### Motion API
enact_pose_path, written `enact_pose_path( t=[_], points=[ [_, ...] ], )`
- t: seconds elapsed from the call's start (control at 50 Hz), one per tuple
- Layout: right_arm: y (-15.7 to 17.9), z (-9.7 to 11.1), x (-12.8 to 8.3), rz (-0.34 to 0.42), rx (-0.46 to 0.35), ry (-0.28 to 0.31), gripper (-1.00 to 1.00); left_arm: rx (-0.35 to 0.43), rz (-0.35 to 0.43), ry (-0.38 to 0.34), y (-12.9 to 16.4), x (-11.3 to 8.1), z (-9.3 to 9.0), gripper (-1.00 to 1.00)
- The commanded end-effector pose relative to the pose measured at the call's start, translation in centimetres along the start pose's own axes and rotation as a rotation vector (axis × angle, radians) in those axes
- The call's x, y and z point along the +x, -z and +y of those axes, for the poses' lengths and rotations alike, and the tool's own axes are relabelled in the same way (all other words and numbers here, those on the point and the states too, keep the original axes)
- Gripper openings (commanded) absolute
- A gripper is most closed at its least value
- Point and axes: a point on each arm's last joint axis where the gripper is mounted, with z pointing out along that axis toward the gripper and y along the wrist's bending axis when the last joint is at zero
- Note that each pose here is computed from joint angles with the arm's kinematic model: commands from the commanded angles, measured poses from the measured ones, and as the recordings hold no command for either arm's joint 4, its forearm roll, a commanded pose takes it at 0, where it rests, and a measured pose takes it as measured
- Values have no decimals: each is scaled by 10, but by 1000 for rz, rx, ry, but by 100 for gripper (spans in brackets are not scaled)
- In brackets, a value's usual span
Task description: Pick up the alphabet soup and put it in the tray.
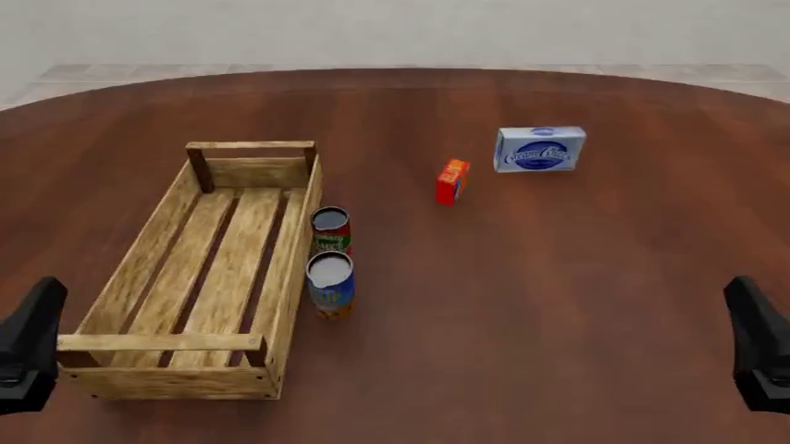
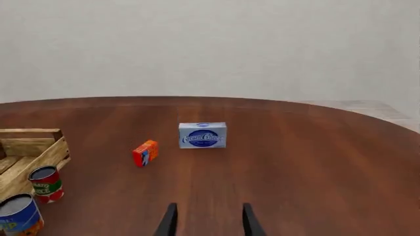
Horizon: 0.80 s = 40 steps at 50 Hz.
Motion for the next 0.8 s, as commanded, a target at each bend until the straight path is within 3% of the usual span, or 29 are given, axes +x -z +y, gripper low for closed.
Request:
enact_pose_path(
  t=[0.02,0.24,0.26,0.28,0.32,0.5,0.54,0.56,0.58,0.6,0.64,0.66,0.68,0.8],
  points=[
    [-1,0,1,2,4,2,100,-3,1,0,0,-1,0,100],
    [-1,0,0,3,5,3,100,-3,1,0,0,-1,0,100],
    [-1,0,0,4,5,2,100,-3,-44,40,-33,-8,0,100],
    [-1,0,0,4,4,2,100,-3,-48,0,-15,-9,0,100],
    [-1,0,0,4,5,2,100,-3,2,-1,0,-1,0,100],
    [-1,0,0,4,5,2,100,3,10,-15,-1,-2,0,100],
    [-1,0,0,4,5,2,100,43,101,14,-16,3,-3,100],
    [-1,0,0,4,5,2,100,51,86,-21,-14,1,-4,100],
    [-1,0,0,4,5,2,100,94,91,-41,-18,-15,-7,100],
    [-1,0,0,4,5,2,100,115,128,-36,-26,-21,-9,100],
    [-1,0,0,4,4,2,100,140,129,-70,-31,-41,-11,100],
    [-1,0,0,4,5,2,100,165,159,-61,-39,-59,-14,100],
    [-1,0,0,4,5,2,100,183,195,-76,-47,-66,-17,100],
    [-1,0,0,4,5,2,100,286,220,-203,-69,-112,-31,100]
  ],
)
